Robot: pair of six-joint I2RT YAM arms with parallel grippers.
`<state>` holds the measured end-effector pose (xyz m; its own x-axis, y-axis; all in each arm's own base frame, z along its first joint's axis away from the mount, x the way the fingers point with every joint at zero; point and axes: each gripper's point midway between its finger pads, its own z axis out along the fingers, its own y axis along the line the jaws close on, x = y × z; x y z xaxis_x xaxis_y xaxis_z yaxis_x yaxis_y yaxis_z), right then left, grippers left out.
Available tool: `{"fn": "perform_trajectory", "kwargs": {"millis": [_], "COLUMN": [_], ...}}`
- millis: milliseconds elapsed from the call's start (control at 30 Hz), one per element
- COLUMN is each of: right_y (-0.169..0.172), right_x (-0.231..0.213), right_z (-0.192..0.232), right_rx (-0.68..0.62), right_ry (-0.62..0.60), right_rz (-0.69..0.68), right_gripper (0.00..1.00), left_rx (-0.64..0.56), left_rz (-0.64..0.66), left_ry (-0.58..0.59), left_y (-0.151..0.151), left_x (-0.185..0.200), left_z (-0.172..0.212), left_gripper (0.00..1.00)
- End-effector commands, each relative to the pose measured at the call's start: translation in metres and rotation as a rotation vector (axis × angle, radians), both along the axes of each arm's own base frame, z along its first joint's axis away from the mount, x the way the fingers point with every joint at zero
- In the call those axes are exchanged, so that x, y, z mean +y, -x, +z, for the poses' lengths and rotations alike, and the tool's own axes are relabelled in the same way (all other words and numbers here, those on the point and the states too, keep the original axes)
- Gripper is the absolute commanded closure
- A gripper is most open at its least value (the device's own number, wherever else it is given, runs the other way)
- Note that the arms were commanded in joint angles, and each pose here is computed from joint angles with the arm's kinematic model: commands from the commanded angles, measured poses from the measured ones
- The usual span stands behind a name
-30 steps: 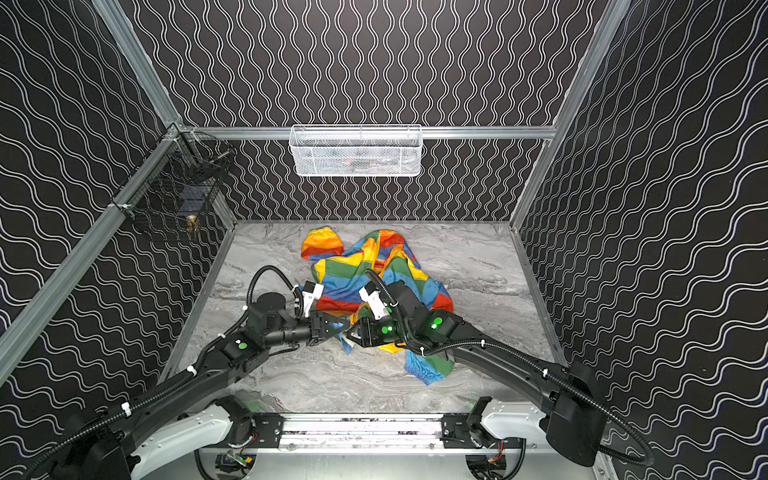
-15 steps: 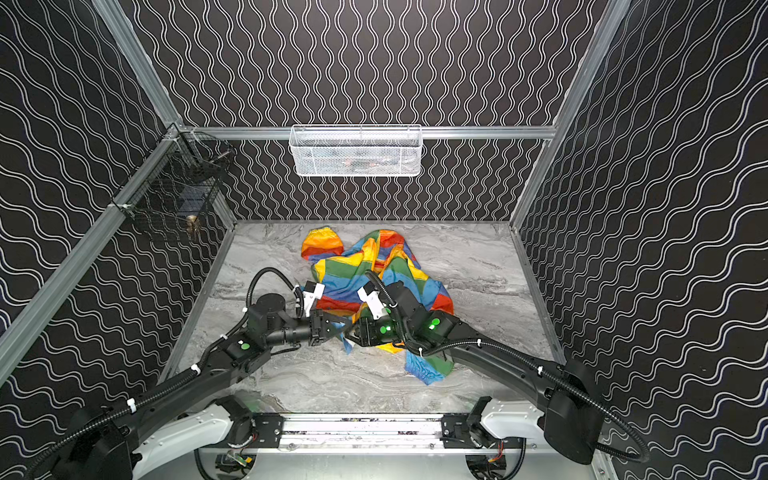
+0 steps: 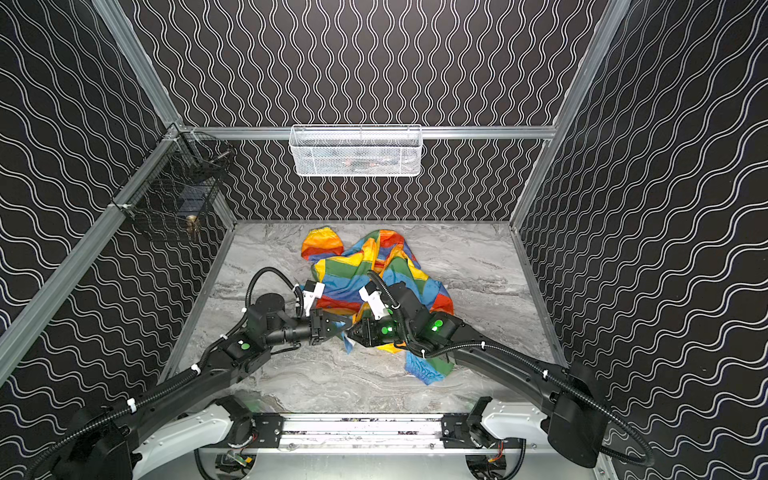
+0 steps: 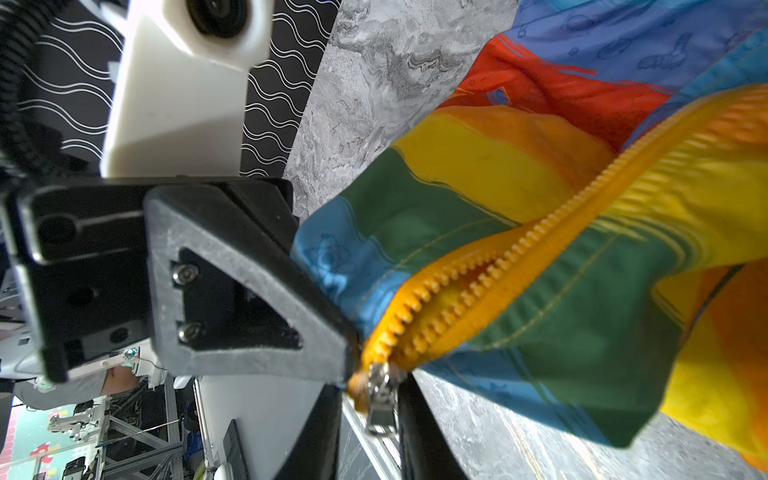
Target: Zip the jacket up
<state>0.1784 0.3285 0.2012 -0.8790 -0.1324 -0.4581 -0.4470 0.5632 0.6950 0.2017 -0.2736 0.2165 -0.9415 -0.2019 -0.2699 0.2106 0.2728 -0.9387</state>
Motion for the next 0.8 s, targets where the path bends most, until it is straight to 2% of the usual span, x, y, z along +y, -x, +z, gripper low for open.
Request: {"fn": "perform_trajectory", "kwargs": {"millis": [0, 333, 767], "right_y": [-0.0045, -0.0058, -0.0071], "right_x": [-0.0035, -0.0080, -0.0128], "right_z": [0.0000, -0.0001, -0.0011], "right_rx": [-0.021, -0.031, -0.033], "right_ry": [0.014, 0.033, 0.042], "right_rz": [-0.020, -0.030, -0.044], "right_gripper": [0.75, 0.75, 0.84], "left_rx": [-0.009, -0.004, 0.001], "left_rz": [-0.016, -0.020, -0.024], "left_ry": [0.021, 0.015, 0.009], "left_y": [0.0017, 0.0028, 0.0036], "left_x": [-0.0014, -0.0010, -0.0012], "left_z": [0.0053, 0.0031, -0.0002], "left_gripper": [1.00, 1.00, 1.00]}}
